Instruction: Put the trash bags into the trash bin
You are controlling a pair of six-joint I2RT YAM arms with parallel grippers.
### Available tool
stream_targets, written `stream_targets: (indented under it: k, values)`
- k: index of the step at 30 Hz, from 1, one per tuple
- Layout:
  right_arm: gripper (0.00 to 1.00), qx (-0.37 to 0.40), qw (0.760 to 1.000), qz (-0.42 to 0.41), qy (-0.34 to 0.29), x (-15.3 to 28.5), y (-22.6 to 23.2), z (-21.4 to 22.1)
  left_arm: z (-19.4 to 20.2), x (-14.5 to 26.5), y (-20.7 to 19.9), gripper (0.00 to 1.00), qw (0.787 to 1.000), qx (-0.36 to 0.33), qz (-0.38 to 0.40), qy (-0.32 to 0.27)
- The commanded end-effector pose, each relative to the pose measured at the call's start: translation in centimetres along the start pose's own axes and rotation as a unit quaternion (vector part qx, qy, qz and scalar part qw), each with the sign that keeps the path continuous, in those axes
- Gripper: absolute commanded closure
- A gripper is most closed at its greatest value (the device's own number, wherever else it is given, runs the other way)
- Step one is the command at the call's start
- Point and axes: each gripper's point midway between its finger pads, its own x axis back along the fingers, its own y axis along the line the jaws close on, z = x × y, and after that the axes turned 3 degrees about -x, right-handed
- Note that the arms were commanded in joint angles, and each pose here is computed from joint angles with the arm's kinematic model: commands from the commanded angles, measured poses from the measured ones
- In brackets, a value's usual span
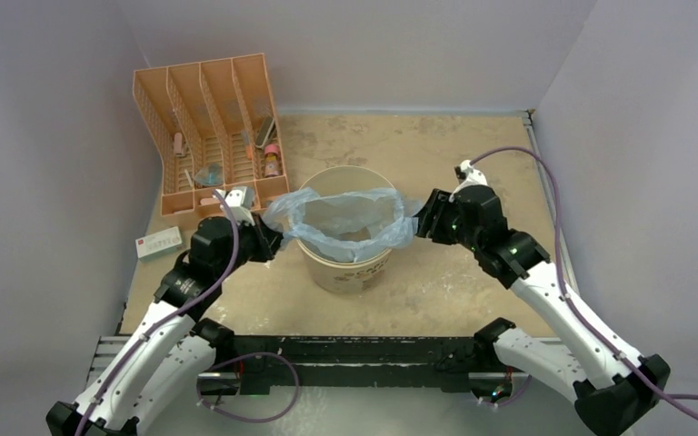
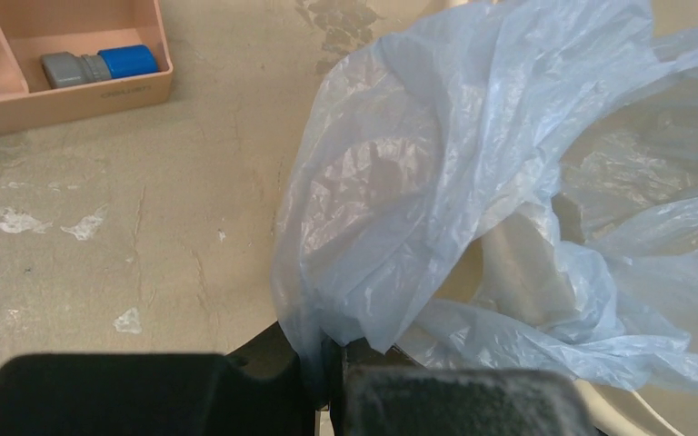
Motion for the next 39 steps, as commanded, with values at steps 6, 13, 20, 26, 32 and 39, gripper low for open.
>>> stream_targets:
  k: [6,13,20,26,32,39]
  values:
    - [0.37,-0.007,0.995,0.025,-0.098,6.3,1.4,-6.2,-4.7,2.1,-2.0,1.0,0.998,-0.018,0.018,-0.06]
    - [0.34,0.025,0.977,-0.097,-0.187,12.9,6.1,-9.9,-4.8,2.3,-2.2,1.0,0.998,-0.016,0.022,-0.061]
    - [0.27,0.16,0.919,-0.329,-0.148,16.1,14.5,-8.0,-5.3,2.8,-2.4,1.0,0.997,-0.018,0.023,-0.071]
    - [0.26,0.227,0.909,-0.346,-0.052,10.2,17.1,-6.1,-5.3,2.9,-2.9,1.0,0.997,-0.019,0.032,-0.063]
    - [0.32,0.294,0.885,-0.362,0.002,7.1,24.1,0.9,-5.0,3.1,-3.3,1.0,0.998,-0.013,0.04,-0.048]
    - [0.44,0.295,0.891,-0.344,0.002,4.8,25.8,2.4,-5.3,3.4,-3.7,1.0,0.997,-0.012,0.047,-0.053]
